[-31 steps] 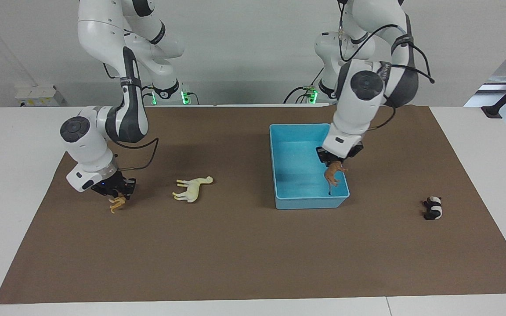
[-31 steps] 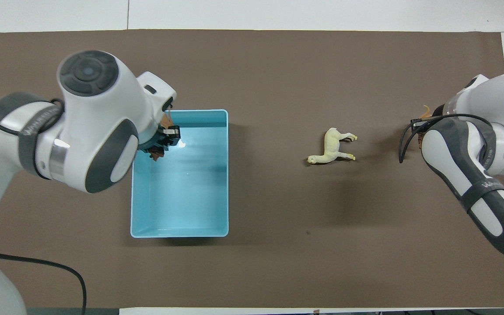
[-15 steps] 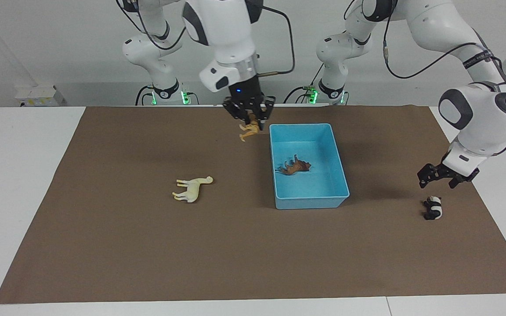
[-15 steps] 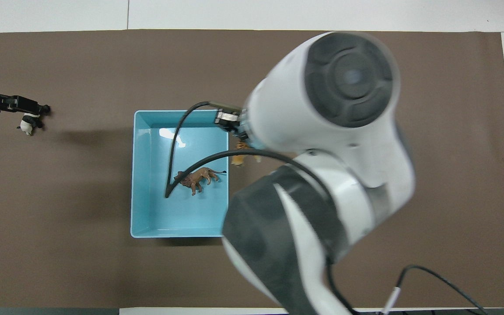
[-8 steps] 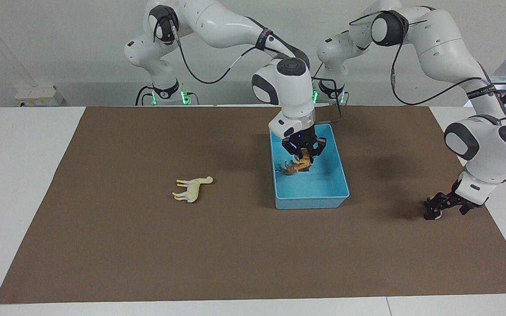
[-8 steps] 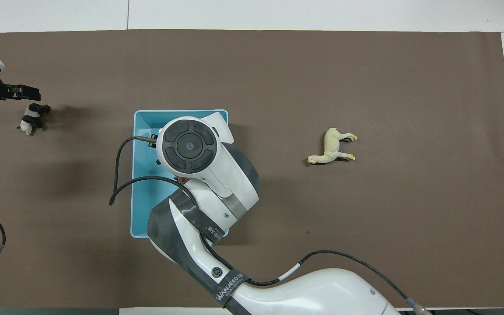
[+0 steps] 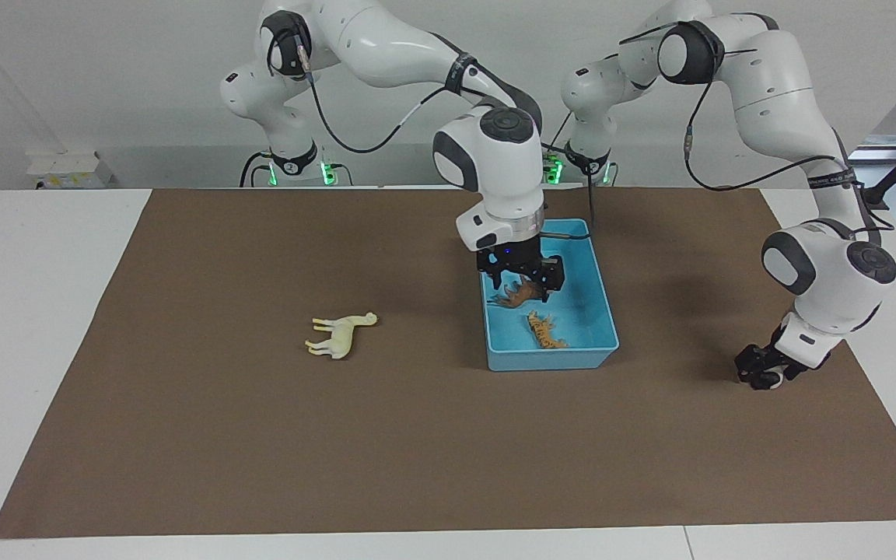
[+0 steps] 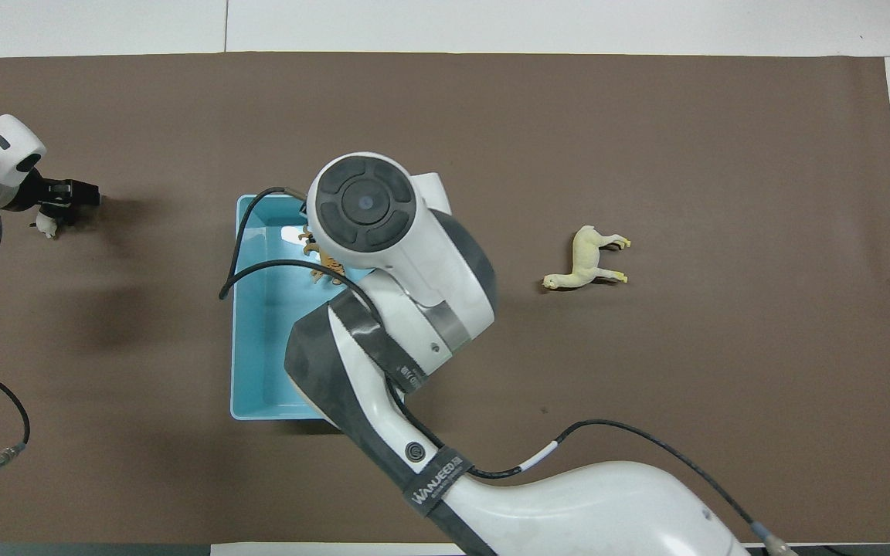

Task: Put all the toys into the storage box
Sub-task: 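Place the tiger in the box while the left gripper grasps the cow, then carry the cow toward the box while the right gripper reaches the cream horse, then lower the cow into the box while the right gripper grasps the cream horse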

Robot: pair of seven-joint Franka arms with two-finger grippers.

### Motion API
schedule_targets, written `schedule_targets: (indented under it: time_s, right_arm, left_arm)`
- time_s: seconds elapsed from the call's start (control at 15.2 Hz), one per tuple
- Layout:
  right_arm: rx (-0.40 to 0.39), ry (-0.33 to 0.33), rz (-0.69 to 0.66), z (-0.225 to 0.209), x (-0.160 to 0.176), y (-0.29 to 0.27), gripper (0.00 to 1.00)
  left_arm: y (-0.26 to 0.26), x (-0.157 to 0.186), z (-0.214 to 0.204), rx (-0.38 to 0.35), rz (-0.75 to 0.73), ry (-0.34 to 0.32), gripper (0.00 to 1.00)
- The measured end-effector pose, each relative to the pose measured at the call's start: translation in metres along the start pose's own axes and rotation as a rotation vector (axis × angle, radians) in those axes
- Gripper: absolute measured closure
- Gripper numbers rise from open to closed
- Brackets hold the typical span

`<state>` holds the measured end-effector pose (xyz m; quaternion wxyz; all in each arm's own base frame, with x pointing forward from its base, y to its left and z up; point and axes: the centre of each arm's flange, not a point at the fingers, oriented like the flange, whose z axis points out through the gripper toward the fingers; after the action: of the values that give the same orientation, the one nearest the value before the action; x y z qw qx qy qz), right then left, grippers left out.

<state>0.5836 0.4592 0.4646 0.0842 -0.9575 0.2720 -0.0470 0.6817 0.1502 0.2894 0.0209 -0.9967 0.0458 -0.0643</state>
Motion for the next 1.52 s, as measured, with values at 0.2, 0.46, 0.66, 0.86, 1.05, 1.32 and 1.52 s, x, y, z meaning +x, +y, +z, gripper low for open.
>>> schedule_targets:
  time_s: [0.2, 0.46, 0.66, 0.86, 1.05, 1.32, 1.52]
  right_arm:
    - [-0.087, 0.007, -0.02, -0.052, 0.081, 0.056, 0.0]
    - [-0.191, -0.023, -0.091, -0.035, 0.142, 0.119, 0.0]
    - [-0.198, -0.001, -0.129, 0.011, 0.162, 0.16, 0.0]
    - [-0.154, 0.048, -0.196, 0.056, 0.164, 0.209, 0.0]
    - [-0.13, 0.071, -0.248, 0.085, 0.163, 0.257, 0.0]
    - [-0.125, 0.07, -0.292, 0.1, 0.146, 0.272, 0.0]
    - [-0.115, 0.081, -0.338, 0.106, 0.139, 0.272, 0.0]
  left_arm:
    - [0.002, -0.003, -0.003, 0.002, 0.002, 0.005, 0.34]
    - [0.006, 0.001, -0.018, -0.009, 0.006, -0.043, 0.59]
    - [0.042, 0.023, -0.061, -0.021, -0.04, -0.097, 0.59]
    - [0.134, 0.029, -0.13, -0.016, -0.12, -0.153, 0.6]
    - [0.26, 0.002, -0.198, 0.009, -0.228, -0.213, 0.6]
    - [0.385, -0.066, -0.183, 0.064, -0.265, -0.258, 0.6]
    - [0.381, -0.082, -0.155, 0.061, -0.282, -0.266, 0.52]
